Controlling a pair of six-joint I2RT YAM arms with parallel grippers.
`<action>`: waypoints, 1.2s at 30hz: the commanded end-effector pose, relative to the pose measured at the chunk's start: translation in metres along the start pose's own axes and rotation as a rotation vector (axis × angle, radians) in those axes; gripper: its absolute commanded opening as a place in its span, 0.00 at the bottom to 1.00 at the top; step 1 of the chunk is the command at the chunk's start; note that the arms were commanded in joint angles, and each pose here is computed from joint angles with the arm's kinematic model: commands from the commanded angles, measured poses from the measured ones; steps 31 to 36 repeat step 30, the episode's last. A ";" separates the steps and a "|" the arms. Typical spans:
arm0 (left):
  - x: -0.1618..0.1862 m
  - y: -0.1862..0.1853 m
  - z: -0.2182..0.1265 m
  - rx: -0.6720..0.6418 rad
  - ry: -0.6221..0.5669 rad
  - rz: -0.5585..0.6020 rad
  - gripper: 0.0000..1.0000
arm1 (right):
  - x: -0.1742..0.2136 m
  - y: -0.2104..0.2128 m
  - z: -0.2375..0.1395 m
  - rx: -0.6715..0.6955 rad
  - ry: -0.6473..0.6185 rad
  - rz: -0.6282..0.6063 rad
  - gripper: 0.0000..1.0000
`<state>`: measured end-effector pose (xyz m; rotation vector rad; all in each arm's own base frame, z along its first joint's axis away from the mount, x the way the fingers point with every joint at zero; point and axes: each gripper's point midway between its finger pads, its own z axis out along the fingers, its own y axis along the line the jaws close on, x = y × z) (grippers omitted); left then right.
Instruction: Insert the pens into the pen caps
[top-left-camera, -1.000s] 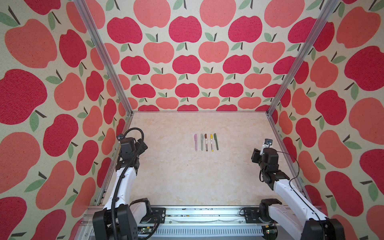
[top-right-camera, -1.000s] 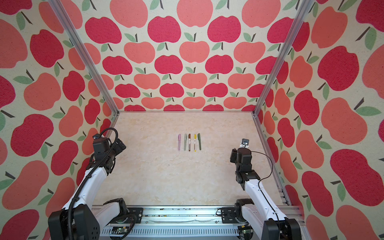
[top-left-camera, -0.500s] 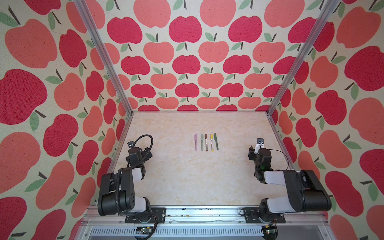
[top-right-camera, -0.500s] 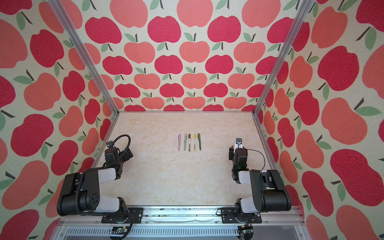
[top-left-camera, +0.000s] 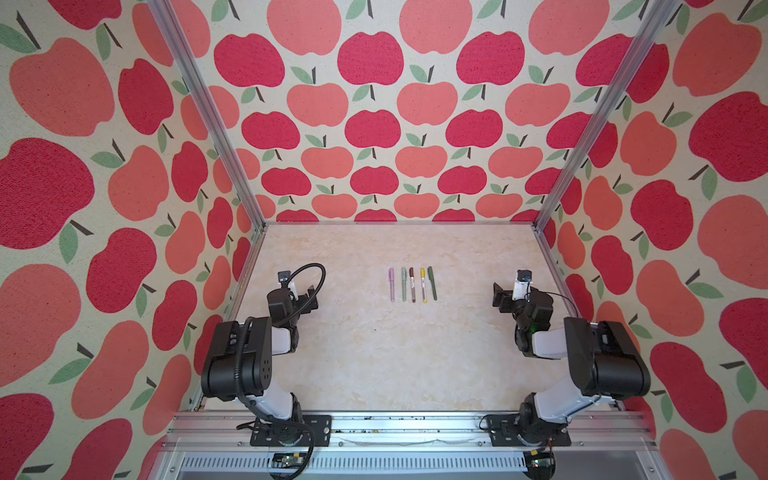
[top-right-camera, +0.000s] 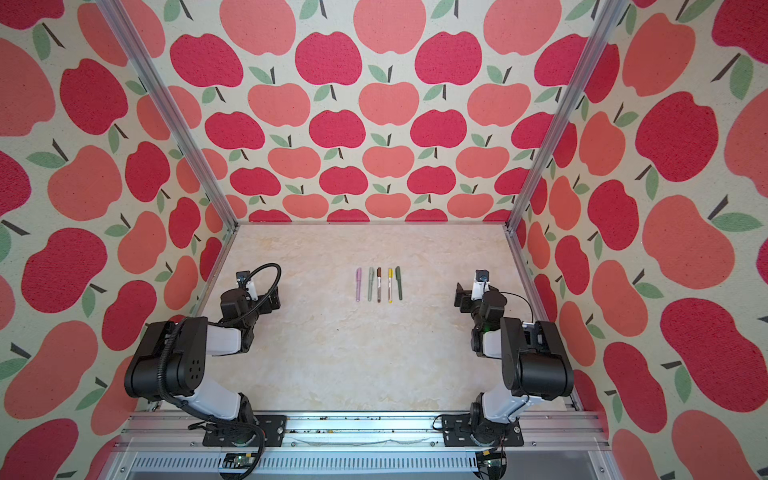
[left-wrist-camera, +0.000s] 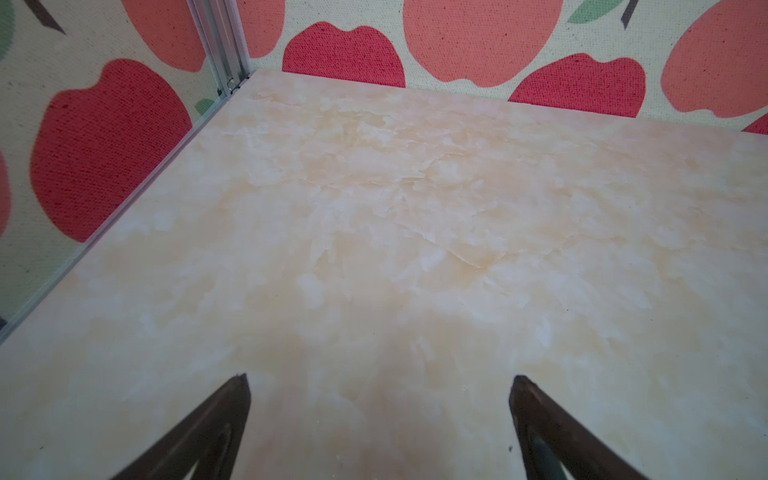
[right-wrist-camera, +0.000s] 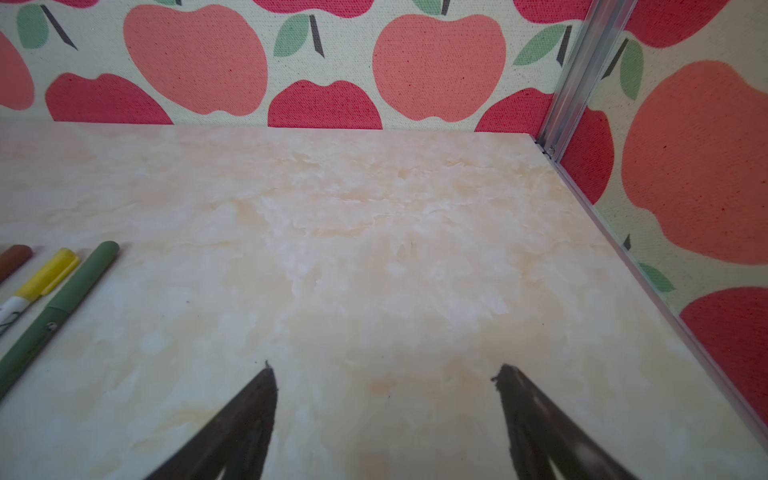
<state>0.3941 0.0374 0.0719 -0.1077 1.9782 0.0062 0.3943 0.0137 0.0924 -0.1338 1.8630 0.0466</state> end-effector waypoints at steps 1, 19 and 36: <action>-0.010 -0.001 0.001 -0.006 -0.046 0.034 0.99 | -0.001 0.006 0.002 -0.040 0.006 0.010 0.99; -0.010 -0.002 0.001 -0.010 -0.042 0.038 0.99 | 0.000 0.015 0.005 -0.033 0.025 -0.042 0.99; -0.010 -0.002 0.001 -0.009 -0.042 0.039 0.99 | -0.001 0.014 0.004 -0.041 0.021 -0.031 0.99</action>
